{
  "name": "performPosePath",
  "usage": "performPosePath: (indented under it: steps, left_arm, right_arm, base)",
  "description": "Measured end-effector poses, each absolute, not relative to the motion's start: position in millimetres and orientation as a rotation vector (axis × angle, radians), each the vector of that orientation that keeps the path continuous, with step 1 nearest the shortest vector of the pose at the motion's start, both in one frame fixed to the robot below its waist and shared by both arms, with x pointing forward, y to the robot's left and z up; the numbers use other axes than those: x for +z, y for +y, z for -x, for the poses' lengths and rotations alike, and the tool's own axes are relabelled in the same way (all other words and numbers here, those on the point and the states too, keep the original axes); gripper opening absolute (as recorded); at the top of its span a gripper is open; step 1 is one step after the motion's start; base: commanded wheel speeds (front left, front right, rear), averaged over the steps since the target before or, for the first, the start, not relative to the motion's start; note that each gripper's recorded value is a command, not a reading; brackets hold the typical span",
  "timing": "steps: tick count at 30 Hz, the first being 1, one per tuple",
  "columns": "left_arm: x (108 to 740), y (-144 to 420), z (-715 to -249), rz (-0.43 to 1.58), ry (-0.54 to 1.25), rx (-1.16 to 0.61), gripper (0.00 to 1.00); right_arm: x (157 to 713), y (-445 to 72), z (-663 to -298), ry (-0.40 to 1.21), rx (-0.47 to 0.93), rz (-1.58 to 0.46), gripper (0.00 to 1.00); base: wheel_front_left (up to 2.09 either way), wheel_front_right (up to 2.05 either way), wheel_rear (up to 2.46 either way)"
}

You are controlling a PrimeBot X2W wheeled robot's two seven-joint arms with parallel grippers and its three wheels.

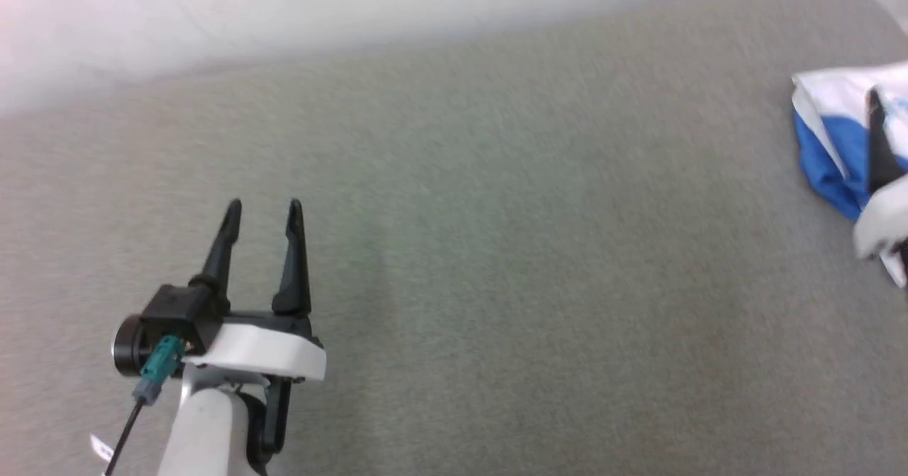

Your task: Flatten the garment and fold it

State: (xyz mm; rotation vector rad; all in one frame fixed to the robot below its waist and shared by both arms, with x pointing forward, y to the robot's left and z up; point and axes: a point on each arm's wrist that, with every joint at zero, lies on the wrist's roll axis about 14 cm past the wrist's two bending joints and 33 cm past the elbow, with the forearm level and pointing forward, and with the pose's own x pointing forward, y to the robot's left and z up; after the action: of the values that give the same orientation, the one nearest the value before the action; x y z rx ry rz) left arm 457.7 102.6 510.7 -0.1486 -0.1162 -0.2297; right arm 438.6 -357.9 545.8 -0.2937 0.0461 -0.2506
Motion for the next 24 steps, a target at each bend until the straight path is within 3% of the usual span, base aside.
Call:
performPosePath:
  steps: [12,24]
  left_arm:
    - [533,153,-413,0.137,-0.153,-0.093,1.0]
    - [539,178,-379,0.123,-0.168,-0.025,1.0]
  right_arm:
    - [575,-237,-402,-0.167,-0.024,0.042,1.0]
    - [564,-165,-384,-0.182,0.128,-0.007,1.0]
  base:
    - [0.0,0.0,0.0]
    - [0.0,0.0,0.0]
